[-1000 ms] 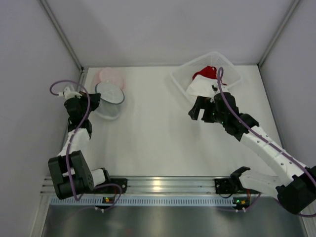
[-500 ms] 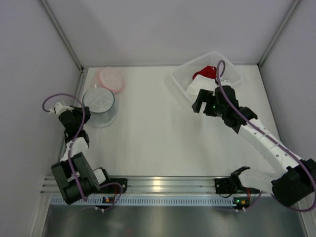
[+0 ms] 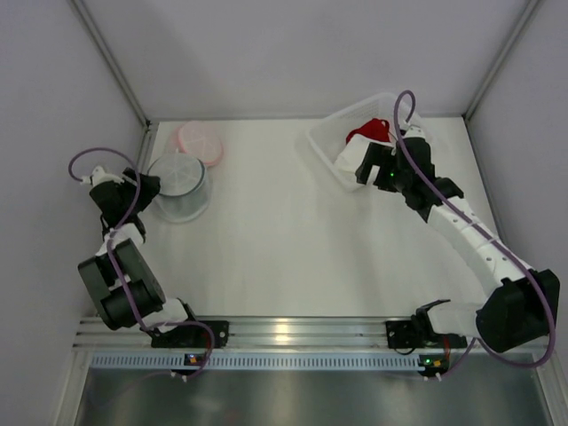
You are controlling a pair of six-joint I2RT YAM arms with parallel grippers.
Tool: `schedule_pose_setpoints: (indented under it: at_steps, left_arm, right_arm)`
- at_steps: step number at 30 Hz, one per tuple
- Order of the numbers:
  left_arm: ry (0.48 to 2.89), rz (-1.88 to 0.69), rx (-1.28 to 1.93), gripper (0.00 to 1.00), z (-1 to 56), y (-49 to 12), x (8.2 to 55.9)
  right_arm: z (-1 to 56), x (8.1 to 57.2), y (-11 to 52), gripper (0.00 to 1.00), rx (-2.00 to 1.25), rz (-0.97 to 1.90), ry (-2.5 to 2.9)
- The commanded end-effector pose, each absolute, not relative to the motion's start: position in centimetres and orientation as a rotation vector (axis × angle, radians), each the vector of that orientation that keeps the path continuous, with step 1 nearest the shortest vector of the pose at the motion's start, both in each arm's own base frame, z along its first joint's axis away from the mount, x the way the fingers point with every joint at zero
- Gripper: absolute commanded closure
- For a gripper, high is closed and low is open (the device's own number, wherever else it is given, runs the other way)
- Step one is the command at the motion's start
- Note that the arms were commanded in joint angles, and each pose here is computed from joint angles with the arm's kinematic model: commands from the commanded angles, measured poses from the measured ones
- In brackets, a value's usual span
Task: Place the bra in the laundry bag and zip it closed
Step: Place the laundry bag at the corner of the board, then reset both arms
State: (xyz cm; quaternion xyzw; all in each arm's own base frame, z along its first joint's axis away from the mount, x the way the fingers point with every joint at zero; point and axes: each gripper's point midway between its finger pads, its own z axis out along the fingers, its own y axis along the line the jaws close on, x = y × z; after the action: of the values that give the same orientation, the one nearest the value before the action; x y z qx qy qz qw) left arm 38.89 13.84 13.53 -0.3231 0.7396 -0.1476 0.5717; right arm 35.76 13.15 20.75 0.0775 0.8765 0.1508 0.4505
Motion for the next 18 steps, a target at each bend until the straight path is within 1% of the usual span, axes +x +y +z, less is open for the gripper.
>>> schedule_pose_setpoints:
  at_steps: [1,2,6,8,10,11,13,14,15,17,18]
  left_arm:
    - [1.699,-0.352,-0.684,0.15,19.0,14.2,40.0]
    - [1.698,-0.33,-0.694,0.13,20.1,14.4,39.8]
    - [1.763,-0.205,-0.67,0.11,24.3,15.2,38.4]
    - [1.774,-0.214,-0.632,0.11,27.6,14.4,37.7]
    - [1.753,-0.277,-0.553,0.1,30.6,12.8,37.6]
    - [1.727,-0.291,-0.529,0.06,32.2,12.1,37.2]
    - [1.692,-0.32,-0.437,0.04,35.2,10.2,36.9]
    - [1.717,-0.28,-0.382,0.04,35.7,9.6,36.2]
    - [1.704,-0.237,-0.323,0.04,37.7,8.9,35.9]
    - [1.734,-0.069,-0.274,0.04,38.3,7.5,35.1]
    - [1.721,-0.06,-0.224,0.04,38.9,5.8,34.9]
  right_arm:
    - [26.3,37.5,12.1,0.01,0.173,0.367,1.993]
    - [27.3,37.5,11.8,0.01,0.168,0.359,1.973]
    - [29.8,38.0,10.2,0.01,0.148,0.282,1.922]
    - [29.8,38.2,9.9,0.01,0.135,0.263,1.9]
    - [30.1,38.4,9.6,0.01,0.134,0.257,1.883]
    - [30.3,38.4,9.6,0.01,0.132,0.258,1.874]
    - [31.0,38.5,9.5,0.01,0.123,0.258,1.857]
    - [31.8,38.5,9.5,0.01,0.114,0.268,1.843]
    - [32.2,38.5,9.4,0.01,0.078,0.252,1.835]
    - [33.0,38.7,9.2,0.01,0.04,0.224,1.807]
    - [33.0,38.8,8.9,0.01,0.021,0.198,1.798]
